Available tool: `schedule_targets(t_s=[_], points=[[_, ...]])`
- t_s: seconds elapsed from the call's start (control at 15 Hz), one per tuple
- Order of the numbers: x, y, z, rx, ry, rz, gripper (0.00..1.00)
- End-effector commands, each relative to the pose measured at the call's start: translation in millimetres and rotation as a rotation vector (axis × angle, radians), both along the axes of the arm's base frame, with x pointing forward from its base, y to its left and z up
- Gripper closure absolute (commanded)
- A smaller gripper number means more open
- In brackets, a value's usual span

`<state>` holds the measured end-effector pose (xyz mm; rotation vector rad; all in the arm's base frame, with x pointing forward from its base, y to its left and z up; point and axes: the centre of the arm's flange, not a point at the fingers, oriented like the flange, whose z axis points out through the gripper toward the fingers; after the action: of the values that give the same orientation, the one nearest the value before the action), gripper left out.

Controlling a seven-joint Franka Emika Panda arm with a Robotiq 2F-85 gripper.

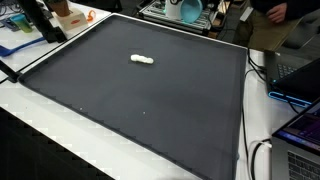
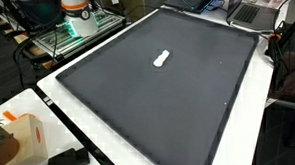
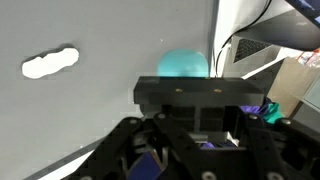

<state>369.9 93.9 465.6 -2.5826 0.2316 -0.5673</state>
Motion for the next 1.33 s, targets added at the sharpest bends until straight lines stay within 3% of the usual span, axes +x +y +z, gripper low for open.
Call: schedule_targets(t_s=[0.0, 0.07, 0.27, 0.47, 0.53, 0.67, 0.87, 0.93, 1.27], points=[[-8.6, -27.3, -12.6, -0.047, -0.119, -0.08, 0.73], [-25.4, -61.2, -39.3, -0.051, -0.166, -0.066, 0.73], [-42.6, -96.4, -59.0, -0.182, -0.314, -0.063, 0.73], [-86.5, -112.4, -78.2, -0.292, -0.444, -0.051, 0.73], [-34.1, -107.1, -47.2, -0.274, -0.35, -0.063, 0.48], [-53.6, -115.7, -52.8, -0.309, -0.4, -0.058, 0.48], [-56.9, -115.5, -51.6, -0.308, -0.419, -0.052, 0.48], [-62.2, -108.9, -48.5, -0.398, -0.477, -0.159, 0.73], [-81.2, -38.4, 1.0, -0.513, -0.684, -0.218, 0.73]])
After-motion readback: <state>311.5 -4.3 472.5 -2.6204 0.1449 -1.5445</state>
